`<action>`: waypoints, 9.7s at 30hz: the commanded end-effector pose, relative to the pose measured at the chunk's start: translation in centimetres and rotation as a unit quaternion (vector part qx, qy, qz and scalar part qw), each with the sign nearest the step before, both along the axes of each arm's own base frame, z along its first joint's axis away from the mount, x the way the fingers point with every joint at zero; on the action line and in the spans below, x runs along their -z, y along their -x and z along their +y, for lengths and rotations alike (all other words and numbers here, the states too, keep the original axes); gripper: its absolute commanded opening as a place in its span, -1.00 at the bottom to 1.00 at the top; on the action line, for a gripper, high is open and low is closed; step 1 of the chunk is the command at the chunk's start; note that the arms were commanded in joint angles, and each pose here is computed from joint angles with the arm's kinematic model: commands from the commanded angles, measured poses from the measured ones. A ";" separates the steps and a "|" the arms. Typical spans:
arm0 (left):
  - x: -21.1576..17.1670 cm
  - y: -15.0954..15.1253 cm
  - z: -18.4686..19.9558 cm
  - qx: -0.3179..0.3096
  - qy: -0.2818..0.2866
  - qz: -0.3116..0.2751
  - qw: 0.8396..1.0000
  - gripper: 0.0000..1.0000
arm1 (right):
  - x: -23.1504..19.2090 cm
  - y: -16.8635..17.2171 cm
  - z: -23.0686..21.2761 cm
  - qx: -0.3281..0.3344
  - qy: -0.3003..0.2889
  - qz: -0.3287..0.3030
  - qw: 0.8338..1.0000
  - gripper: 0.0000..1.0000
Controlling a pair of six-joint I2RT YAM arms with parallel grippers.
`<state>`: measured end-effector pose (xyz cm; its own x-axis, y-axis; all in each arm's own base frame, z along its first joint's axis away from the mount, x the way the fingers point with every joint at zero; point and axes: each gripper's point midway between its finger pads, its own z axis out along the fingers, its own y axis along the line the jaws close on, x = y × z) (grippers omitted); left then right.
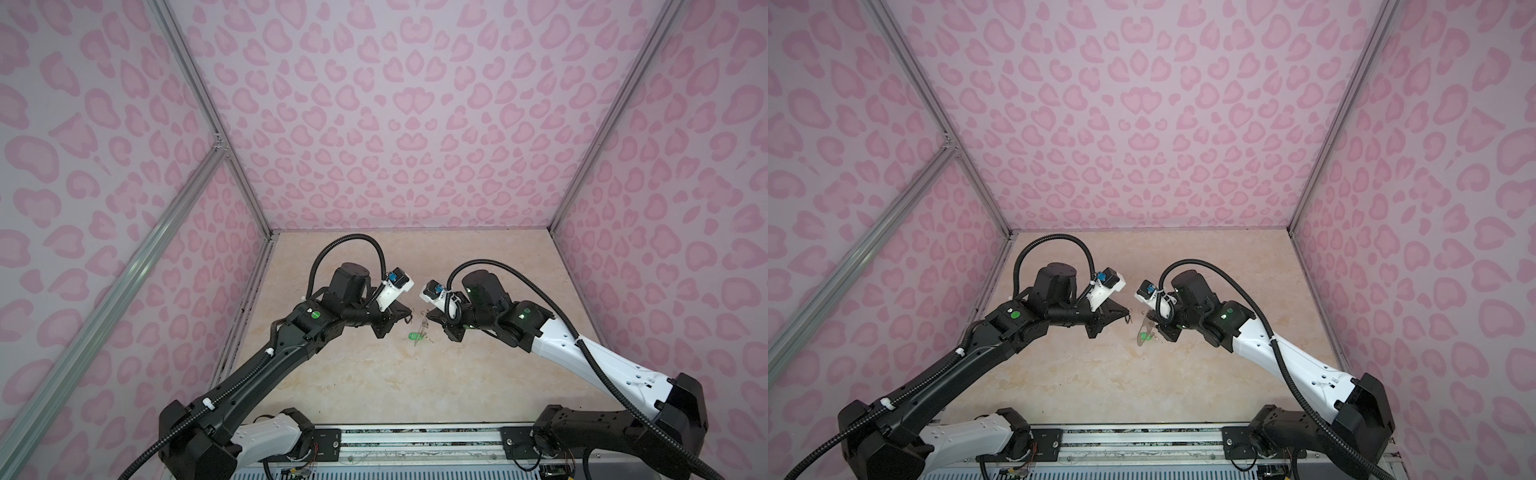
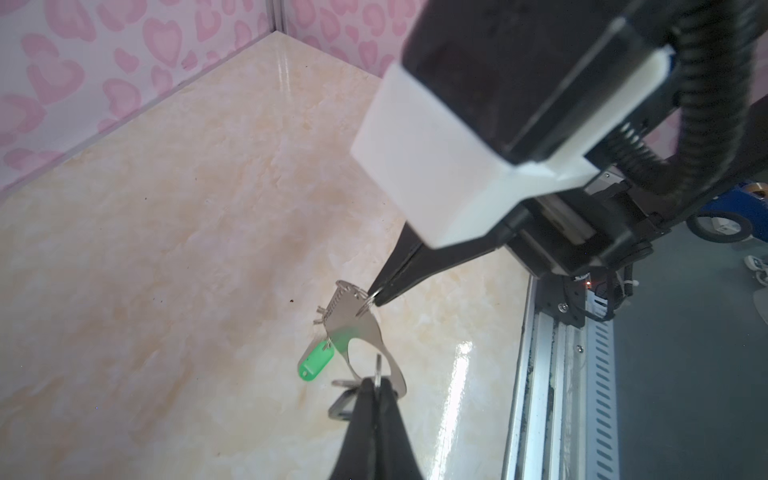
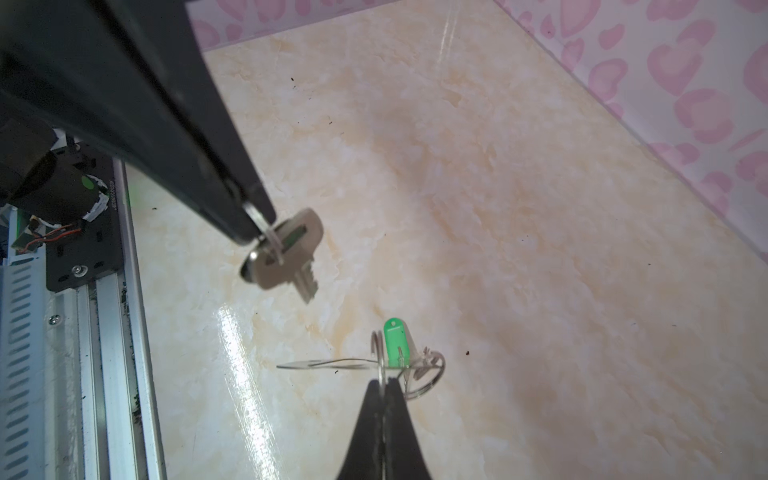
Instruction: Put the keys on the keyring
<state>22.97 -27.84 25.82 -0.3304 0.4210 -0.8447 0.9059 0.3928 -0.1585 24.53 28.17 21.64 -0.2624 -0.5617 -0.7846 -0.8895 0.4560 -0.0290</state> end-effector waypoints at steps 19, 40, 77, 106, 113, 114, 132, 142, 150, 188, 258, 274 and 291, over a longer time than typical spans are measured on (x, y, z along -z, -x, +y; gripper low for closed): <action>1.0 -2.2 -1.5 -0.043 -0.029 0.020 0.998 -0.93 | -1.5 -0.6 0.6 0.022 -0.034 -0.021 0.999 -1.00; 0.1 -3.1 1.4 -0.072 -0.099 -0.067 0.990 -0.93 | -0.7 -0.4 -0.5 0.038 -0.013 -0.026 0.999 -1.00; 1.3 -1.6 -3.6 -0.026 -0.035 -0.014 0.999 -0.93 | -1.9 -0.4 0.9 0.033 -0.052 -0.020 0.998 -1.00; 1.1 -0.9 -3.9 -0.007 -0.030 -0.033 0.999 -0.93 | -1.4 -0.3 1.1 0.032 -0.051 -0.008 0.998 -1.00; 1.4 -0.6 -4.1 0.002 -0.030 -0.029 0.999 -0.93 | -1.5 -0.3 1.1 0.031 -0.053 -0.011 0.998 -1.00; 1.6 -0.7 -4.0 0.000 -0.034 -0.026 0.999 -0.93 | -1.6 -0.2 1.2 0.028 -0.055 -0.012 0.998 -1.00; 2.4 -1.8 -3.8 -0.050 -0.033 0.011 0.998 -0.93 | -2.3 0.5 0.4 0.025 -0.072 -0.040 0.996 -1.00; 2.7 -2.0 -3.6 -0.053 -0.022 0.051 0.997 -0.93 | -2.0 0.8 0.0 0.012 -0.070 -0.066 0.995 -1.00; 3.2 -1.4 -2.3 -0.036 -0.028 0.068 0.997 -0.53 | -2.6 0.8 0.1 -0.008 -0.072 -0.106 0.992 -1.00; -1.8 1.9 -0.1 0.108 -0.034 -0.182 0.977 -0.52 | -4.9 4.1 2.9 -0.183 -0.141 -0.137 0.963 -1.00; -4.8 4.6 -0.7 0.124 0.030 -0.182 0.975 -0.84 | -9.2 6.3 3.7 -0.185 -0.262 -0.145 0.936 -1.00; -3.6 2.6 0.0 0.122 -0.126 -0.180 0.968 -0.93 | -8.7 3.1 0.5 -0.072 -0.175 -0.168 0.967 -0.10; -4.7 3.7 -1.3 0.150 -0.159 -0.183 0.959 -0.94 | -9.4 4.1 2.3 -0.108 -0.226 -0.152 0.956 -0.61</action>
